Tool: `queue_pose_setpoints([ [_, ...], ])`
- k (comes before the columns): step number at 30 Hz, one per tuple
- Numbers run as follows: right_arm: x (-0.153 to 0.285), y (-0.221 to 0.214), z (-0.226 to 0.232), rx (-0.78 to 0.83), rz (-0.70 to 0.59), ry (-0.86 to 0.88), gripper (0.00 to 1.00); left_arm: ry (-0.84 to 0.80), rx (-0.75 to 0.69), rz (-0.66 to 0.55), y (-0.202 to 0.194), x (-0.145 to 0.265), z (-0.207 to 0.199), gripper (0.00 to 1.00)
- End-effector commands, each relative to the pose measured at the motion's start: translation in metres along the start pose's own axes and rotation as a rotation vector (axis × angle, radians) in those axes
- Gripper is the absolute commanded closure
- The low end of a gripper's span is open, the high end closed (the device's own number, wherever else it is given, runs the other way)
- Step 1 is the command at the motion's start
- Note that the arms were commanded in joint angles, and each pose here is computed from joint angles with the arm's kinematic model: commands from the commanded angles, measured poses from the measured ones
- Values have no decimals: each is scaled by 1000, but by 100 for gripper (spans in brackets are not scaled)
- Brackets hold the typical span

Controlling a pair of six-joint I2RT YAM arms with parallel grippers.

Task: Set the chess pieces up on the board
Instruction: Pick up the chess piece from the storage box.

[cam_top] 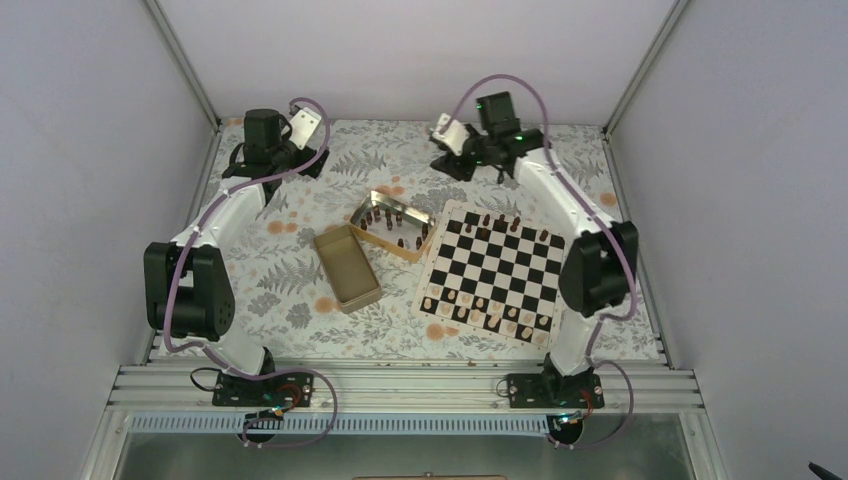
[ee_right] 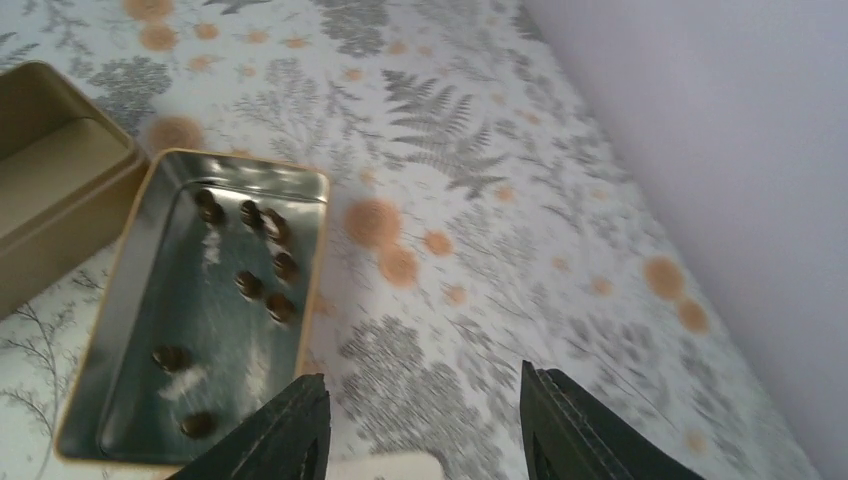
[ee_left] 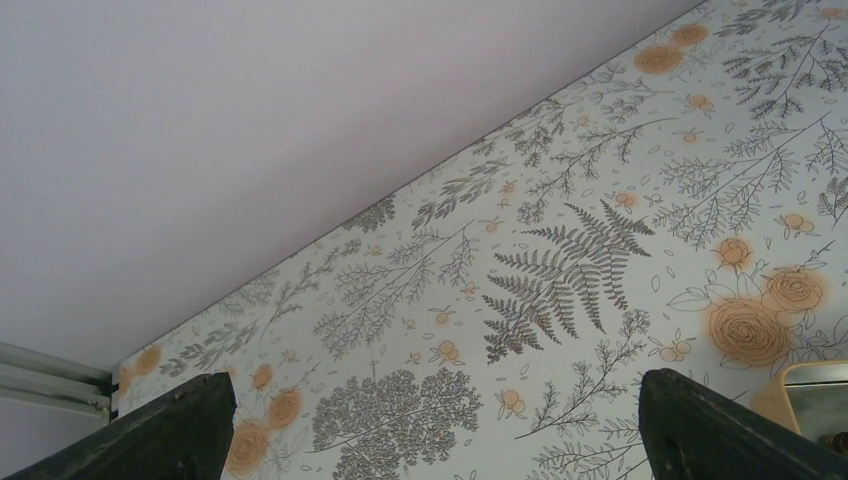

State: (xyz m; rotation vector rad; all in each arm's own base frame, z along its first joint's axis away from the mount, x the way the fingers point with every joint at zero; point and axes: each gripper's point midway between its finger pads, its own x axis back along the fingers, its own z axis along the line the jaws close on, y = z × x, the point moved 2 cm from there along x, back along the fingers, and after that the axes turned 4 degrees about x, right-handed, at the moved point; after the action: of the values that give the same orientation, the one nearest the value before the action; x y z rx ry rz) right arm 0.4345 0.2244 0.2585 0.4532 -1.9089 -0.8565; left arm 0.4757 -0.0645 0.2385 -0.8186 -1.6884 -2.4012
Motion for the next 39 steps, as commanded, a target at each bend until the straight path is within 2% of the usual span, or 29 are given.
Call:
queue_pose_setpoints([
  [1, -50, 5, 34, -1, 42, 115, 50, -7, -3, -48, 15, 9, -2, 0],
  [3, -73, 6, 49, 33, 83, 145, 50, -11, -3, -46, 14, 8, -3, 0],
  [7, -109, -7, 70, 61, 226, 181, 60, -9, -3, -48, 15, 9, -3, 0],
  [10, -110, -11, 81, 62, 288, 193, 65, -3, -5, -47, 14, 9, -2, 0],
  [17, -98, -36, 111, 86, 462, 234, 64, -9, -8, -35, 10, 4, -3, 0],
  [20, -97, -55, 117, 92, 533, 232, 67, -8, -9, -36, 11, 5, -2, 0],
  [39, -113, -87, 122, 109, 620, 237, 69, 0, -11, -40, 12, 8, -2, 0],
])
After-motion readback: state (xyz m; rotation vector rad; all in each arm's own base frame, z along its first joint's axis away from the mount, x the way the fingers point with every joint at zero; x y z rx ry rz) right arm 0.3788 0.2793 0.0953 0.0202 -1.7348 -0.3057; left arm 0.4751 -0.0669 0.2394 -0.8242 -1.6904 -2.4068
